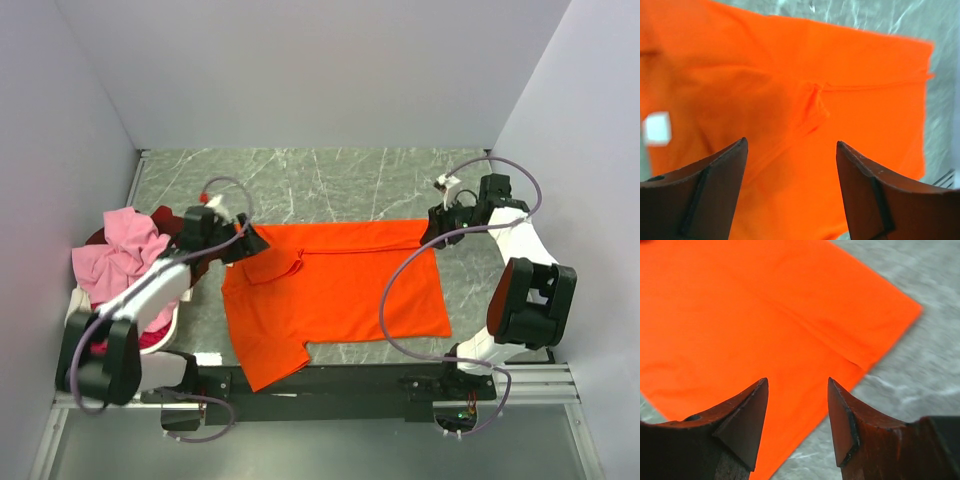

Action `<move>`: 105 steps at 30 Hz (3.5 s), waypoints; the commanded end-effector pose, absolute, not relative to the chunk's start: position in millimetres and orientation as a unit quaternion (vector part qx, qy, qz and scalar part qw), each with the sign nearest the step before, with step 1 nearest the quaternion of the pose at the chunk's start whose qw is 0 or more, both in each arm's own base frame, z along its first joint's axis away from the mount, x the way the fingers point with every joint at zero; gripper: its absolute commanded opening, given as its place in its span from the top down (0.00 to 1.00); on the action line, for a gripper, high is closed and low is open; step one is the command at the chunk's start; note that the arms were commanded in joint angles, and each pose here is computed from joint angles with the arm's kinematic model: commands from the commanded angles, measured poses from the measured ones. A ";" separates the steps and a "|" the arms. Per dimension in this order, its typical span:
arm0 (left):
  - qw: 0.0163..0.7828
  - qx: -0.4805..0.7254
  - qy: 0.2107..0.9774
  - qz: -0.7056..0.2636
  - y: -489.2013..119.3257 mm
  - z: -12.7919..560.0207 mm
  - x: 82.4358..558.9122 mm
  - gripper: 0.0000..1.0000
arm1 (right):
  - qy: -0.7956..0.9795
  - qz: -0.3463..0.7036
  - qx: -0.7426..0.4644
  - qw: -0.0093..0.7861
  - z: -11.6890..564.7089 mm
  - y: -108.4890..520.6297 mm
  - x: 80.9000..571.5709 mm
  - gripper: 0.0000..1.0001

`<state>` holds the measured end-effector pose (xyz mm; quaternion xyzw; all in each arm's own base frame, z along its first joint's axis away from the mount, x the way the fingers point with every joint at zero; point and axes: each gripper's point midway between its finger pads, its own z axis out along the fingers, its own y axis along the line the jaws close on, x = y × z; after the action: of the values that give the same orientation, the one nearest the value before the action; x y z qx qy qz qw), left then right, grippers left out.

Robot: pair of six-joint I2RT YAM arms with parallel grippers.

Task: Fold and stack the t-shirts
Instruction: Fold the tshirt

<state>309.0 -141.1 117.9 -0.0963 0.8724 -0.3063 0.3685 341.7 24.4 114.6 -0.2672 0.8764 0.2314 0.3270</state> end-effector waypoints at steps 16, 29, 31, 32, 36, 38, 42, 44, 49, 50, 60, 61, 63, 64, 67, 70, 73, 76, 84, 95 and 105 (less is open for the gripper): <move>0.408 -0.278 0.843 -0.216 -73.3 119.2 411.2 0.45 | 0.902 0.252 -0.166 0.309 114.2 21.7 399.0 0.53; 0.370 -0.289 0.861 -0.195 -66.2 74.4 454.5 0.61 | 0.914 0.235 -0.147 0.296 96.9 12.4 410.4 0.53; 0.367 -0.289 0.863 -0.192 -65.8 68.9 457.7 0.62 | 0.914 0.233 -0.144 0.300 100.3 11.0 416.5 0.53; 0.365 -0.288 0.864 -0.192 -66.3 67.1 458.0 0.62 | 0.915 0.233 -0.140 0.299 100.6 10.6 418.5 0.53; 0.360 -0.284 0.867 -0.193 -67.4 62.6 461.3 0.66 | 0.917 0.234 -0.128 0.295 99.5 8.5 428.2 0.53; 0.360 -0.283 0.868 -0.193 -67.5 62.8 460.0 0.66 | 0.918 0.235 -0.122 0.297 101.1 7.8 433.2 0.53; 0.355 -0.285 0.870 -0.189 -65.1 58.3 452.5 0.70 | 0.919 0.231 -0.113 0.299 100.6 5.7 439.1 0.53; 0.352 -0.284 0.871 -0.192 -65.5 56.4 452.0 0.74 | 0.920 0.231 -0.107 0.298 98.4 4.9 441.7 0.53; 0.353 -0.293 0.869 -0.187 -59.2 52.3 451.4 0.96 | 0.926 0.217 -0.079 0.298 93.9 -1.5 451.4 0.54; 0.354 -0.295 0.868 -0.185 -57.7 52.6 450.8 0.96 | 0.926 0.214 -0.066 0.303 93.6 -3.1 456.4 0.54; 0.353 -0.303 0.864 -0.192 -53.9 50.8 447.1 1.00 | 0.939 0.191 -0.010 0.286 78.5 -16.5 474.6 0.57; 0.350 -0.303 0.865 -0.194 -55.0 49.4 446.5 1.00 | 0.940 0.188 -0.008 0.283 77.3 -17.8 476.4 0.57; 0.352 -0.302 0.864 -0.199 -56.4 50.2 447.7 1.00 | 0.944 0.193 -0.007 0.267 67.5 -16.9 473.5 0.58; 0.350 -0.301 0.864 -0.200 -56.5 49.3 447.7 1.00 | 0.945 0.195 -0.008 0.262 64.6 -15.7 473.1 0.59; 0.352 -0.300 0.863 -0.203 -57.3 51.0 448.0 1.00 | 0.950 0.200 -0.017 0.240 53.5 -10.9 470.0 0.60; 0.353 -0.298 0.863 -0.206 -58.1 52.6 448.7 1.00 | 0.955 0.200 -0.022 0.219 43.4 -6.5 465.9 0.61; 0.353 -0.296 0.863 -0.207 -58.8 54.5 450.2 1.00 | 0.957 0.196 -0.034 0.210 39.0 -0.1 463.8 0.61; 0.354 -0.296 0.863 -0.207 -58.1 55.6 451.5 0.99 | 0.959 0.198 -0.039 0.198 35.0 4.5 460.6 0.61; 0.357 -0.300 0.861 -0.206 -55.4 57.4 458.0 1.00 | 0.961 0.193 -0.037 0.194 30.9 2.3 465.0 0.89; 0.379 -0.290 0.855 -0.201 -51.2 79.0 504.7 1.00 | 0.943 0.133 -0.009 0.304 77.4 -21.2 530.1 1.00; 0.389 -0.281 0.852 -0.209 -52.8 80.1 571.1 0.99 | 0.914 0.079 0.026 0.398 125.4 -48.0 605.9 1.00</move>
<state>549.5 -57.4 72.3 -0.2888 0.8561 -0.2085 0.3744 577.6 -31.7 111.2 0.0049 0.9267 0.1139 0.3582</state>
